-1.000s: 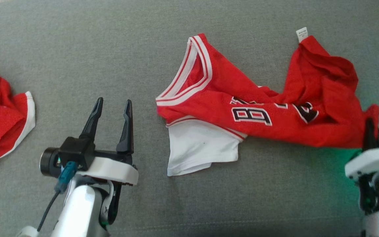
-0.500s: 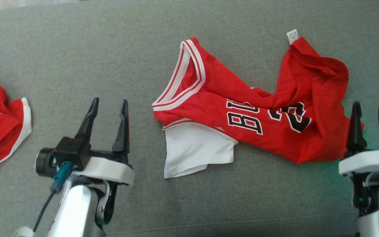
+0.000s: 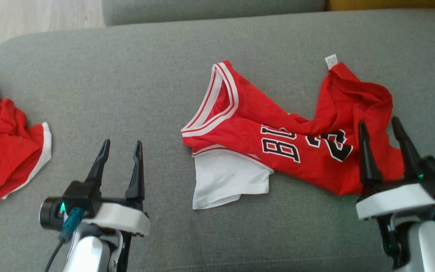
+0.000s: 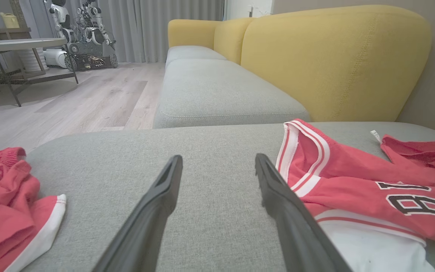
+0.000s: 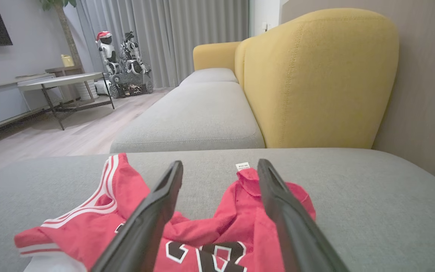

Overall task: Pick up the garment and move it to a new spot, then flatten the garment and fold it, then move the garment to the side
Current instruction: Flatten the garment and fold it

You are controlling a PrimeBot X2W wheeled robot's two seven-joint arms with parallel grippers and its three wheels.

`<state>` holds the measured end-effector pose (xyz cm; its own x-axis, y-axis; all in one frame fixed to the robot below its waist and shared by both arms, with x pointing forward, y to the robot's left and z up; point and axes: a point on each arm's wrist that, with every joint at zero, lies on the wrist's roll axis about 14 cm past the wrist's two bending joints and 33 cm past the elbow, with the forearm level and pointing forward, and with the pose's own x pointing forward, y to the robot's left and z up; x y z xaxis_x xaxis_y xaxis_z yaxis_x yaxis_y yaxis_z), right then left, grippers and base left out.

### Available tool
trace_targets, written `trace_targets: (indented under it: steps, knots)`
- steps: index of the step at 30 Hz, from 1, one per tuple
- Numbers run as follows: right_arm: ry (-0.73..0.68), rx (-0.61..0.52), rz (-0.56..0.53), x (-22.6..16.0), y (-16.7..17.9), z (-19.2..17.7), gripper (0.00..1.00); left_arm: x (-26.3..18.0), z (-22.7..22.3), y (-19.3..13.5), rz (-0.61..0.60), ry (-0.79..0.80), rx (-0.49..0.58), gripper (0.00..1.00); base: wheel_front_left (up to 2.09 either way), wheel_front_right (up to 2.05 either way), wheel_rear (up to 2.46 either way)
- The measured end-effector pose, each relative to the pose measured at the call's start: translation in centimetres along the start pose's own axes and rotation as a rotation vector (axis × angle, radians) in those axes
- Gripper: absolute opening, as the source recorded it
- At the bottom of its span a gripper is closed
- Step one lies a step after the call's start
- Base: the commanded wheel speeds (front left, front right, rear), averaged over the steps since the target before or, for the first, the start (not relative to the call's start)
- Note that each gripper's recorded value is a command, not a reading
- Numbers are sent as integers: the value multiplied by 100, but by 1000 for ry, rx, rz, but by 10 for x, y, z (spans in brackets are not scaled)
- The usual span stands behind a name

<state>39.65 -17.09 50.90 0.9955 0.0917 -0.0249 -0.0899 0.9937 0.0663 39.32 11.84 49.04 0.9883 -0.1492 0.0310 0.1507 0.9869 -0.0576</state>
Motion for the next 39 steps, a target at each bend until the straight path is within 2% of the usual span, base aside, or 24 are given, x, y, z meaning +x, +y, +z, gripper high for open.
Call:
trace_targets:
  steps: [10, 27, 33, 39]
  knots:
    - [23, 9, 21, -23, 9, 0, 100, -26, -3, 3, 19, 17, 11, 100, 0, 0, 0]
    - [20, 21, 32, -21, 13, 2, 100, -29, -3, 2, 23, 20, 11, 100, 0, 0, 0]
    - [43, 29, 35, -19, 14, -5, 100, -25, -15, -24, -76, 74, -36, 100, 0, 0, 0]
    - [93, 44, 26, -16, 11, -21, 100, -26, -58, -67, -225, 274, -101, 100, 0, 0, 0]
